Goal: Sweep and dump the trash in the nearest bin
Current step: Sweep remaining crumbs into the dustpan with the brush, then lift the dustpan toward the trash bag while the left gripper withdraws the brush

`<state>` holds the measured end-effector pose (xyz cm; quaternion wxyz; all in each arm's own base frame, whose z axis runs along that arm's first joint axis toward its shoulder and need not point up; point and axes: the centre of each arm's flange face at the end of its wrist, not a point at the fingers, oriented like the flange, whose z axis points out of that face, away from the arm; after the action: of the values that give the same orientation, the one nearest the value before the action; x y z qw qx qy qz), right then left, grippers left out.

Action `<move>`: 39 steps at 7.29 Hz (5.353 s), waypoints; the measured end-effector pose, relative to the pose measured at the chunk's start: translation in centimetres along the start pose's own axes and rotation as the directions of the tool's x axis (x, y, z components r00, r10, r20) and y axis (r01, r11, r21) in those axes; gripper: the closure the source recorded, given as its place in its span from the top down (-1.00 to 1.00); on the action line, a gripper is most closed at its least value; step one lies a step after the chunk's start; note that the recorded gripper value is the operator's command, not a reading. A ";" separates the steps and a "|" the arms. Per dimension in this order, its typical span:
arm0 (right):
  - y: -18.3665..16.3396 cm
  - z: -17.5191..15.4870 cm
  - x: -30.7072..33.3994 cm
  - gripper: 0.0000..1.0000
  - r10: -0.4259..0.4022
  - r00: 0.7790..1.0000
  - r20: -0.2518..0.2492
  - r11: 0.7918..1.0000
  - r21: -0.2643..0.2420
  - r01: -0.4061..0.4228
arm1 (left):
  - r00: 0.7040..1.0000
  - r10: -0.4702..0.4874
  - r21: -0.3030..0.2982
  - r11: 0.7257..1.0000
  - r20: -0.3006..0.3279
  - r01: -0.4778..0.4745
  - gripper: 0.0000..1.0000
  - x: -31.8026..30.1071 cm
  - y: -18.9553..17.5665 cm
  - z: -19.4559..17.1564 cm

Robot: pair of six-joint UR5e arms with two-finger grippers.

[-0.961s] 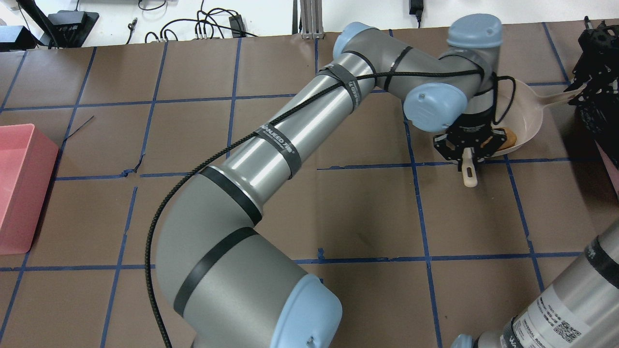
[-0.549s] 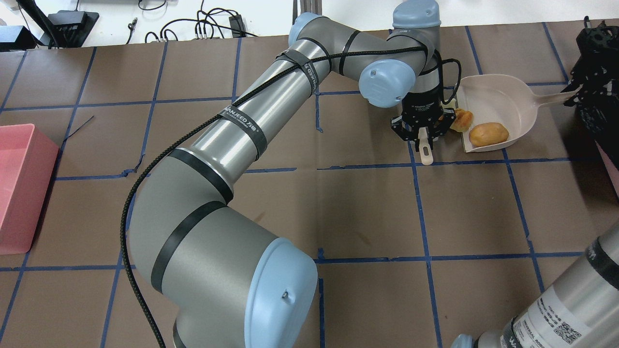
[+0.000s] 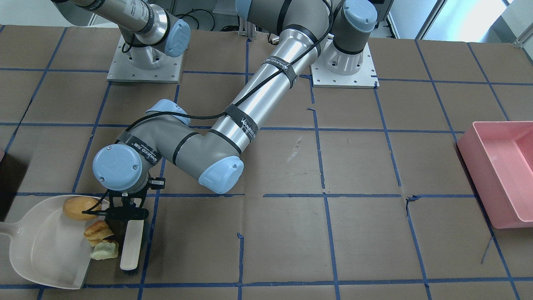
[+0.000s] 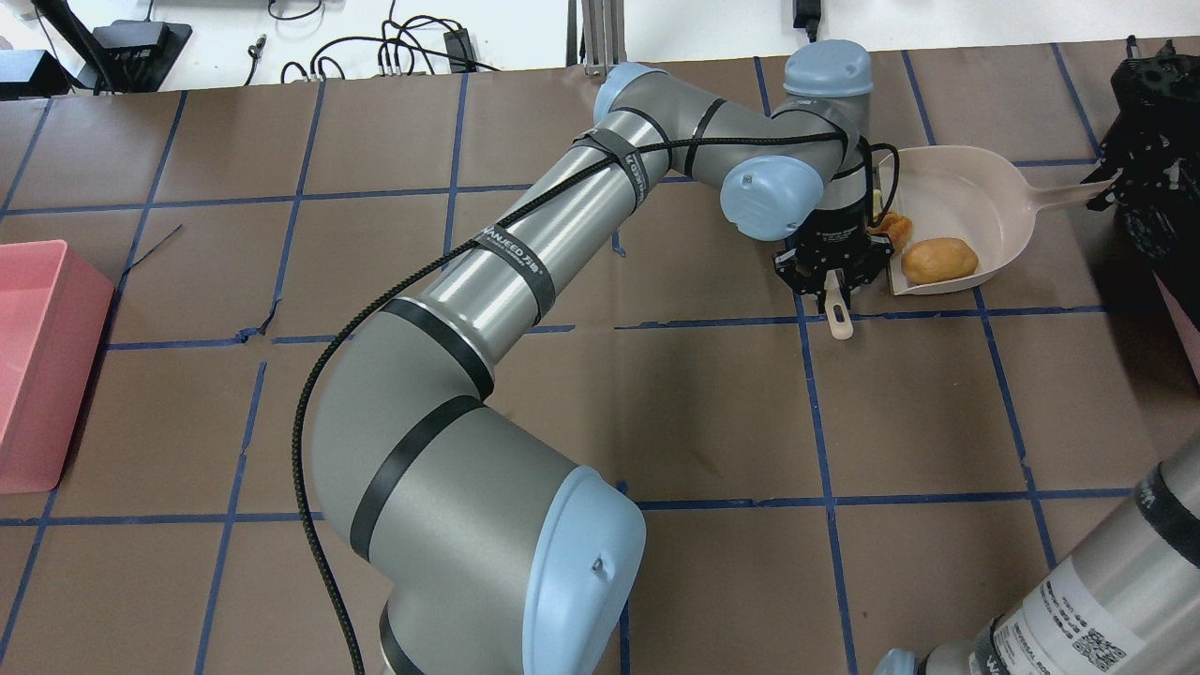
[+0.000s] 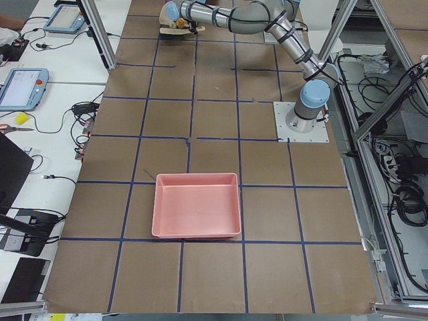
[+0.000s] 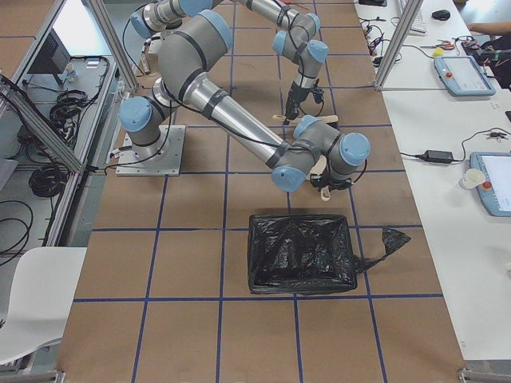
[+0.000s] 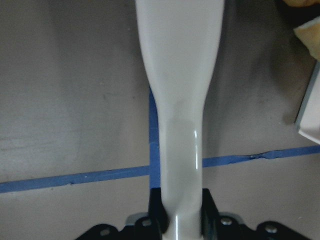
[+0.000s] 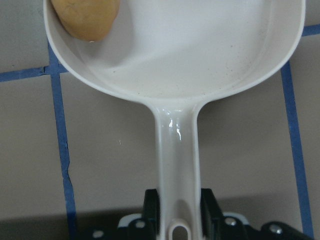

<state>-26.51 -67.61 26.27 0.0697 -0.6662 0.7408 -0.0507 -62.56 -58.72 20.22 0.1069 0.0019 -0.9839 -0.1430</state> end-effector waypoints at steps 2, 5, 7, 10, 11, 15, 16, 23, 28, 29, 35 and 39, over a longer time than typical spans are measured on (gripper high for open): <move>-0.9 0.2 0.2 -1.00 -0.018 1.000 0.003 1.000 -0.002 0.018 | 1.000 0.009 -0.009 1.000 0.009 -0.009 -0.99 2.6 2.7 1.4; -1.0 0.2 0.3 -1.00 -0.023 1.000 0.002 1.000 -0.003 0.023 | 0.999 0.055 -0.012 0.998 0.003 -0.054 -0.98 6.1 6.3 2.0; -1.0 0.1 0.3 -1.00 -0.023 1.000 -0.006 1.000 -0.008 0.023 | 0.995 0.096 0.007 0.995 -0.009 -0.096 -0.98 8.3 8.0 1.5; -0.9 0.2 0.3 -1.00 -0.022 1.000 -0.009 1.000 -0.005 0.022 | 0.986 0.164 0.042 0.986 -0.029 -0.163 -0.98 11.4 11.0 0.3; -0.9 0.1 0.3 -1.00 -0.021 1.000 -0.010 1.000 -0.002 0.021 | 0.984 0.177 0.047 0.983 -0.027 -0.176 -0.98 11.9 11.8 0.1; 0.0 -0.1 0.1 -1.00 -0.020 0.999 -0.028 0.999 0.034 0.021 | 0.990 0.133 0.037 0.990 0.044 -0.135 -0.99 5.9 8.3 -4.2; 0.8 -0.6 -0.2 -1.00 -0.008 0.999 -0.035 0.999 0.051 0.009 | 0.994 0.092 0.035 0.995 0.053 -0.093 -0.99 1.8 6.6 -7.6; 20.2 -19.0 -16.8 -1.00 0.370 0.912 -0.176 0.919 0.213 -0.331 | 0.980 -0.122 -0.075 0.988 0.160 0.135 -0.99 -21.7 16.1 -14.5; 31.0 -24.5 -22.4 -1.00 0.368 0.893 -0.260 0.922 -0.018 -0.386 | 0.947 -0.212 -0.159 0.954 0.240 0.254 -0.99 -28.8 27.3 -5.0; 31.8 -24.7 -22.2 -1.00 0.346 0.898 -0.271 0.923 -0.076 -0.378 | 0.955 -0.202 -0.124 0.965 0.218 0.232 -0.99 -28.5 27.5 -4.0; 28.0 -21.9 -14.0 -1.00 0.209 0.963 -0.173 0.874 -0.408 -0.263 | 0.990 0.069 -0.004 0.998 0.119 -0.069 -0.99 -27.6 28.6 -1.1; 22.8 -21.3 -9.8 -1.00 0.150 0.985 -0.087 0.832 -0.526 -0.173 | 0.992 0.038 -0.043 0.999 0.117 -0.033 -0.97 -28.1 28.9 0.6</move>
<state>-51.45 -55.79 43.81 -0.1292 -0.5931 0.7807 0.1483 -34.45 -29.89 21.87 0.0513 -0.0262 -0.9853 -0.1611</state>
